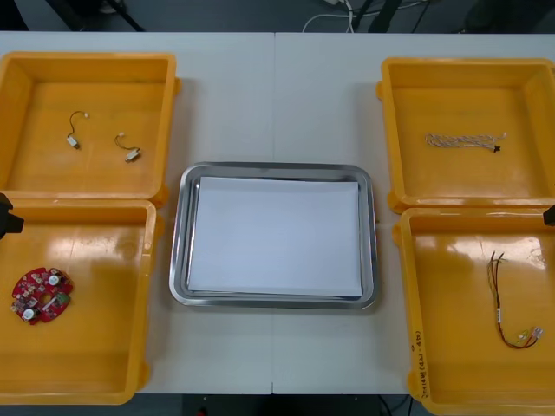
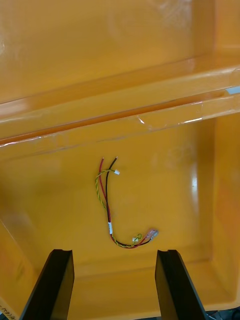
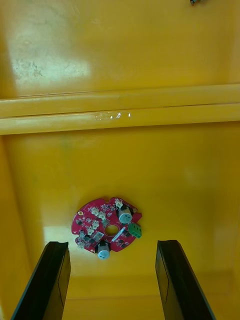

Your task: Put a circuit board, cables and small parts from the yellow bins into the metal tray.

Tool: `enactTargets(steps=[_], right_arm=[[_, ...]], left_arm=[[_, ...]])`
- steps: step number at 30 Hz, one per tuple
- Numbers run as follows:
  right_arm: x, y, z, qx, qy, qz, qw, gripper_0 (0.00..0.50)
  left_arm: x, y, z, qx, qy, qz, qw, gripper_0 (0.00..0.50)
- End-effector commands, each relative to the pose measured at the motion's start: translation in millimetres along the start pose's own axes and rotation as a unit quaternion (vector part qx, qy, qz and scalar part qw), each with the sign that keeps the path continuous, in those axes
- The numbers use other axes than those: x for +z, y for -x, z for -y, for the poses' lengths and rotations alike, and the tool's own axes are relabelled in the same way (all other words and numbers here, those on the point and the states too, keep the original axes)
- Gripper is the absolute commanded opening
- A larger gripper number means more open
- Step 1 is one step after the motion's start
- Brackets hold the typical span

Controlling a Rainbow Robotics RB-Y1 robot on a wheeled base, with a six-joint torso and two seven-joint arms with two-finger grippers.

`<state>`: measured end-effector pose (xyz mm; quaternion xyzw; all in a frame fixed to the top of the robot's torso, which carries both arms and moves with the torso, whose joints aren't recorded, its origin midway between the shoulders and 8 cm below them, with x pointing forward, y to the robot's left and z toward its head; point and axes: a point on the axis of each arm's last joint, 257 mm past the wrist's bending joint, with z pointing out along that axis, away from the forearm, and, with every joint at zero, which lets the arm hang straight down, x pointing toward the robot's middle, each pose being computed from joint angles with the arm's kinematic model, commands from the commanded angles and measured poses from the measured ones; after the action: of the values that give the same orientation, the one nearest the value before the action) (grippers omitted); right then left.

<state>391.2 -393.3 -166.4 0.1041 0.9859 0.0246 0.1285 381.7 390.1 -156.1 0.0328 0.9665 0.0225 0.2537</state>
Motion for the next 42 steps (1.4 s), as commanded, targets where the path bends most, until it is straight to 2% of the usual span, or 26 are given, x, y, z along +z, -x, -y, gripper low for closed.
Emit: enactTargets(steps=[1, 42], right_arm=[[-14.8, 5.1, 18.5, 0.019, -0.021, 0.012, 1.000, 0.473], [-14.8, 5.1, 18.5, 0.019, -0.021, 0.012, 1.000, 0.470]], left_arm=[[-7.6, 7.3, 1.1, 0.034, -0.001, 0.020, 0.9992, 0.500], [-7.6, 7.3, 1.1, 0.034, -0.001, 0.020, 0.9992, 0.500]])
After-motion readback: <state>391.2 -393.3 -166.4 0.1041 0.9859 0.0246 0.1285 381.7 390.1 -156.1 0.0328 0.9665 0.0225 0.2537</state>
